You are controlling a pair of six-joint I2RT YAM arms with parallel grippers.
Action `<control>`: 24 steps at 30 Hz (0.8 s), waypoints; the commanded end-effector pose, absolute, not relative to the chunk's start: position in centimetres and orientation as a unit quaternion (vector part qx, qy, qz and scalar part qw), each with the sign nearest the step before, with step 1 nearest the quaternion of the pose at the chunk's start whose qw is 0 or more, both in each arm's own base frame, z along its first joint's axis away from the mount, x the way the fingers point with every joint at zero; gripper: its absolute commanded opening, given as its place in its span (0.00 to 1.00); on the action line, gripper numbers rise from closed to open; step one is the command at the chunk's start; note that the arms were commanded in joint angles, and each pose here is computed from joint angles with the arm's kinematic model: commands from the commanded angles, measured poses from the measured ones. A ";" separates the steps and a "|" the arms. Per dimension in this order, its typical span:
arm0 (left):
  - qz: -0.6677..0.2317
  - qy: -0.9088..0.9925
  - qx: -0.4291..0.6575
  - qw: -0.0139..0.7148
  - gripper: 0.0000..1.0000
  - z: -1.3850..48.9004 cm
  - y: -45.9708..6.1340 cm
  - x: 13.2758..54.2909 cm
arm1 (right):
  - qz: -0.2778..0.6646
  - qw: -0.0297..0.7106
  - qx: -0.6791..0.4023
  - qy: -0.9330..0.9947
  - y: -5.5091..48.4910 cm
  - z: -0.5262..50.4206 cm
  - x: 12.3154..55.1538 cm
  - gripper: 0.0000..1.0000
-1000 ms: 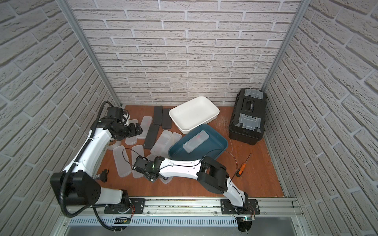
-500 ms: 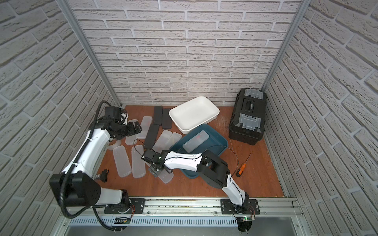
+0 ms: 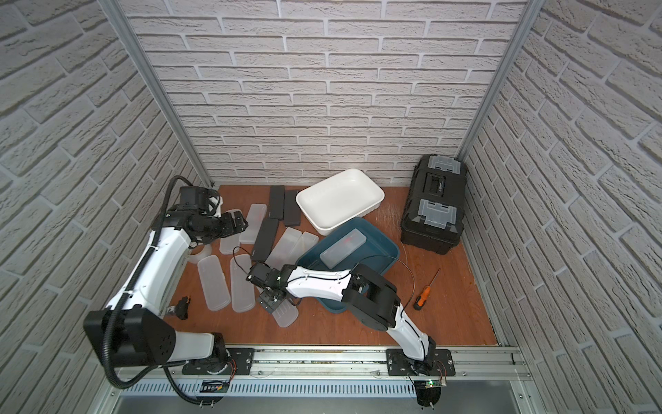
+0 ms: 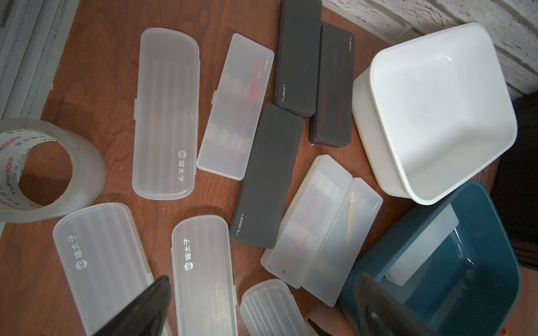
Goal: Place the pencil cases by color into the storage box
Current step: Pick up the pencil case from the center of the board.
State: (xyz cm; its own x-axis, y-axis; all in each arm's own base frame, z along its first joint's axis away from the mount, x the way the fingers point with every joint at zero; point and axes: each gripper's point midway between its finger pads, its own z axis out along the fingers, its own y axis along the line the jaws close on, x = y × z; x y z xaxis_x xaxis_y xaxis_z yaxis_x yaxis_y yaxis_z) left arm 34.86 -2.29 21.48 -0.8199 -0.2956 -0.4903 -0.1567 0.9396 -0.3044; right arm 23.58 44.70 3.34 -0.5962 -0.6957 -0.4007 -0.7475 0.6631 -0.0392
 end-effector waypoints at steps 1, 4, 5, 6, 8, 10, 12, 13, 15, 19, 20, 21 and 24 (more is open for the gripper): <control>-0.136 0.936 -0.120 0.300 0.98 22.7 -2.3 35.3 | 0.045 0.175 -0.411 0.894 44.3 1.7 22.8 0.86; -0.137 0.936 -0.122 0.301 0.98 22.6 -2.3 35.3 | 0.040 0.182 -0.406 0.895 44.3 2.2 23.0 0.86; -0.137 0.936 -0.121 0.301 0.98 22.6 -2.3 35.3 | 0.042 0.183 -0.405 0.895 44.4 2.5 22.9 0.86; -0.138 0.935 -0.121 0.302 0.98 22.7 -2.3 35.4 | 0.042 0.184 -0.402 0.896 44.3 2.6 22.9 0.86; -0.139 0.935 -0.121 0.302 0.98 22.7 -2.4 35.4 | 0.046 0.187 -0.400 0.896 44.4 3.1 22.9 0.86; -0.140 0.935 -0.121 0.304 0.98 22.7 -2.4 35.4 | 0.056 0.190 -0.398 0.896 44.5 3.7 22.8 0.87; -0.140 0.934 -0.121 0.305 0.98 22.7 -2.4 35.4 | 0.064 0.193 -0.395 0.896 44.6 4.3 22.7 0.87; -0.141 0.934 -0.122 0.306 0.98 22.7 -2.4 35.4 | 0.067 0.194 -0.395 0.895 44.6 4.6 22.7 0.88; -0.141 0.934 -0.122 0.306 0.98 22.6 -2.4 35.4 | 0.071 0.195 -0.395 0.895 44.6 4.9 22.6 0.88; -0.142 0.933 -0.122 0.307 0.98 22.7 -2.4 35.4 | 0.075 0.194 -0.396 0.894 44.6 5.0 22.5 0.89; -0.142 0.933 -0.122 0.308 0.98 22.8 -2.4 35.4 | 0.074 0.195 -0.395 0.895 44.6 5.1 22.5 0.89; -0.142 0.932 -0.122 0.309 0.98 22.8 -2.4 35.4 | 0.076 0.197 -0.395 0.894 44.6 5.3 22.5 0.89; -0.142 0.932 -0.121 0.310 0.98 22.9 -2.4 35.4 | 0.080 0.198 -0.395 0.893 44.6 5.6 22.4 0.89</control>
